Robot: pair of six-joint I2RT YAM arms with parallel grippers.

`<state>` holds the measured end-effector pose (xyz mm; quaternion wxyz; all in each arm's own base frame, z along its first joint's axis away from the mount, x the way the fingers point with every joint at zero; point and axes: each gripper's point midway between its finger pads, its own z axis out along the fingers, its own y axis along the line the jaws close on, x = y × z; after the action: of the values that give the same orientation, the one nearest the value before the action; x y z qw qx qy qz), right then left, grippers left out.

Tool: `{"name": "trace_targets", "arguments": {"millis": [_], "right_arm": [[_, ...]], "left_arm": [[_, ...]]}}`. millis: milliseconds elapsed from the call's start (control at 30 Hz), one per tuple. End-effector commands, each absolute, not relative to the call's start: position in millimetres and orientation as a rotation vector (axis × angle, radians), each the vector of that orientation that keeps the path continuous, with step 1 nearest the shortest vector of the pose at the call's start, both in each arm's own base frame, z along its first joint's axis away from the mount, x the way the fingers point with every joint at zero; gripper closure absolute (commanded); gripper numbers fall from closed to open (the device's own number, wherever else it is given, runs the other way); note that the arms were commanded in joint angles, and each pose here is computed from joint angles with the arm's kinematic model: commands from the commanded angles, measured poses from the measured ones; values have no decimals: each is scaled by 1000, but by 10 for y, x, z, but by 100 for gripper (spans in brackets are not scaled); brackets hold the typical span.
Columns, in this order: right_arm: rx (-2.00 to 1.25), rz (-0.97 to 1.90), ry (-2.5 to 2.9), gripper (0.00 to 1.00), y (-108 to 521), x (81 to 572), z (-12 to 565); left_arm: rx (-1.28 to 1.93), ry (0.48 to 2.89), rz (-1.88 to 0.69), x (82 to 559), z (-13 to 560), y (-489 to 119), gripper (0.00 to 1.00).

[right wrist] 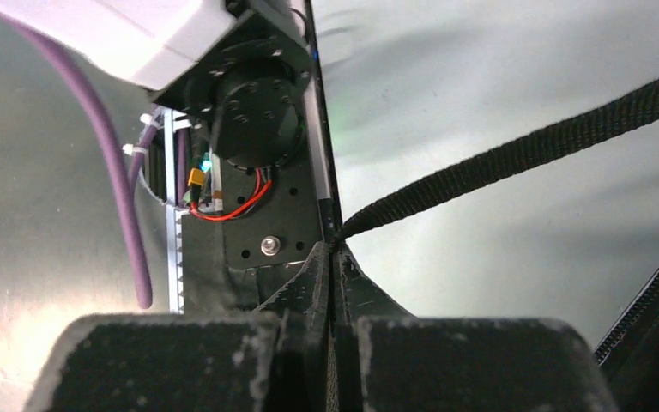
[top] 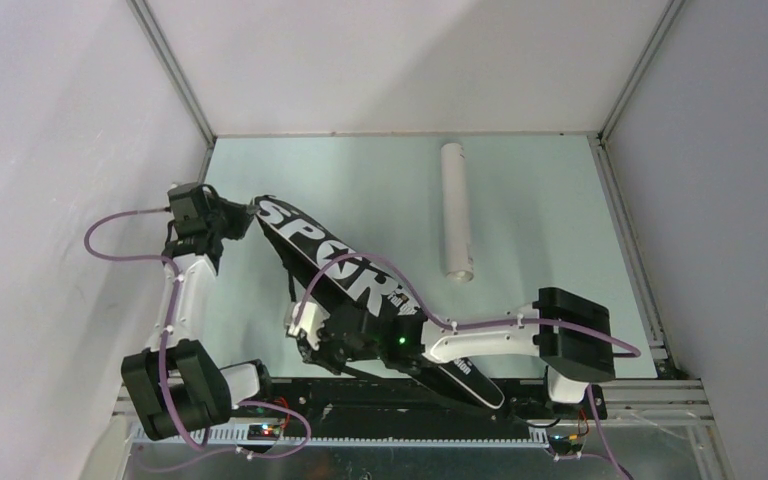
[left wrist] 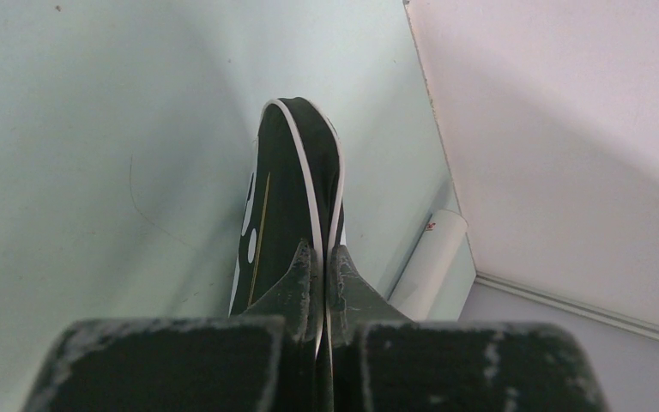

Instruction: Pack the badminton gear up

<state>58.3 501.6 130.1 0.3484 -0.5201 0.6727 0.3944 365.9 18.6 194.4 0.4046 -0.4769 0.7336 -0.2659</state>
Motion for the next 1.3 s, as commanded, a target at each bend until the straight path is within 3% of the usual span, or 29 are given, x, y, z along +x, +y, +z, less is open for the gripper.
{"name": "trace_targets", "arguments": {"millis": [0,133,233,300,333,400,500,767,1267], "right_arm": [[-1359,992,1488,98,5105,595,1992],[-1388,1037,1428,73,5119,585,2086],[-1255,1008,1523,55,5086,864,2119],[-1116,969,1563,53,5038,1097,2254],[-1030,925,1577,53,4986,1266,2345],[-887,904,1592,66,4926,1498,2501],[-779,894,1569,73,4877,1754,2662],[-870,705,1472,68,4874,2339,2525],[-1135,568,1120,64,5281,2381,2472]], "left_arm": [[-1188,1802,-721,3661,2073,158,100],[-1191,1801,-742,3650,2073,134,100],[-1192,1803,-769,3623,2078,101,100],[-1192,1795,-778,3594,2100,89,100],[-1198,1795,-780,3582,2092,87,100],[-1202,1789,-791,3558,2103,72,100],[-1205,1786,-797,3524,2120,59,100],[-1224,1788,-804,3425,2102,27,100],[-1233,1806,-915,3293,2090,-148,100]]}}
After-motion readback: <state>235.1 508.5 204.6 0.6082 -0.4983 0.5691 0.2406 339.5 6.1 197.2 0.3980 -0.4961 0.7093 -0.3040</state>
